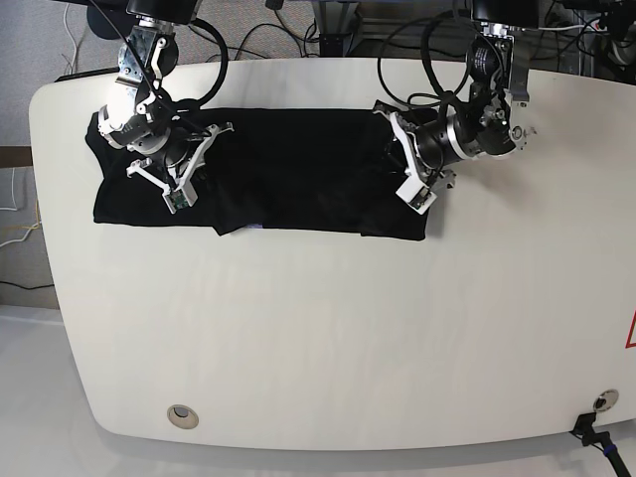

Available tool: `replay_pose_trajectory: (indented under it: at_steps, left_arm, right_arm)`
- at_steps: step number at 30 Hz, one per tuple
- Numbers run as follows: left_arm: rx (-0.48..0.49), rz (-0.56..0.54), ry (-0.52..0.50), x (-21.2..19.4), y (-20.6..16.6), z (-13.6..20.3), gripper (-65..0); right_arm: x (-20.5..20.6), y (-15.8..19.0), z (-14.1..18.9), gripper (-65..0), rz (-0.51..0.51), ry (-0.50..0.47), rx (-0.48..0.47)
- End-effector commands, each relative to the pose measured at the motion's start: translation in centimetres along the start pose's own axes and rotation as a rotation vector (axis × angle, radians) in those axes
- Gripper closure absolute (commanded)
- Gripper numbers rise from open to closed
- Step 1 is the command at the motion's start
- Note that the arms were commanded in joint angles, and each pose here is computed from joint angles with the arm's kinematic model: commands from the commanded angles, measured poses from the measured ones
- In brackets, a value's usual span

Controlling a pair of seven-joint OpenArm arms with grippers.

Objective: Fold the T-shirt properly
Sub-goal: 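Grasp the strip's end with the left gripper and fold it toward the right gripper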

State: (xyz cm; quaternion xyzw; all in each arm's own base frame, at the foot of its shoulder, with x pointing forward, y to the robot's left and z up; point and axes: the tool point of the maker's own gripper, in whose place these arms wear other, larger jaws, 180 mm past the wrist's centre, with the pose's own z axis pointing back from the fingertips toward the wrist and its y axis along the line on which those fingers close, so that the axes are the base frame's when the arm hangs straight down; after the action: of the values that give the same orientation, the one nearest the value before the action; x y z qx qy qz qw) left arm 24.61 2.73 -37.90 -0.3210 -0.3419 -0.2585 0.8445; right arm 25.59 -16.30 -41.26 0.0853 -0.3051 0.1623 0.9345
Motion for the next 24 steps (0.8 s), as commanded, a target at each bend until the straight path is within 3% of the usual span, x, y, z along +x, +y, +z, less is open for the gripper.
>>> replay_pose_trajectory:
  at_steps: [1,8,13,14,18,19,22,24]
  left_arm:
    - [-0.021,-0.023,-0.082,2.8,-0.5,-0.2,0.0]
    - [-0.065,0.009,-0.139,4.4,-2.6,-1.7,0.0]
    - [-0.131,-0.018,-0.119,4.3,-4.9,-2.9,0.0]
    - [-0.134,-0.020,-0.118,4.3,-5.0,-2.9,-2.2]
    - [-0.146,-0.012,-0.138,4.9,-5.6,-3.1,-28.1]
    - [-0.151,-0.008,-0.146,5.1,-5.8,-3.2,-32.0]
    - [-0.199,-0.019,-0.176,6.5,-7.7,-4.0,-31.4]
    - [-0.283,-0.036,-0.193,7.4,-10.1,-4.5,-30.9]
  right_arm:
    - [0.3,-0.2,0.2,0.0,0.007,-0.007,-0.004]
    - [0.3,-0.2,0.3,0.0,0.007,-0.008,-0.005]
    - [0.3,-0.2,0.3,0.0,0.008,-0.008,-0.005]
    - [0.3,-0.2,0.3,0.0,0.008,-0.008,-0.005]
    - [0.3,-0.2,0.3,0.0,0.008,-0.008,-0.005]
    - [0.3,-0.2,0.3,0.0,0.008,-0.008,-0.005]
    - [0.3,-0.2,0.3,0.0,0.008,-0.008,-0.005]
    - [0.3,-0.2,0.3,0.0,0.008,-0.008,-0.005]
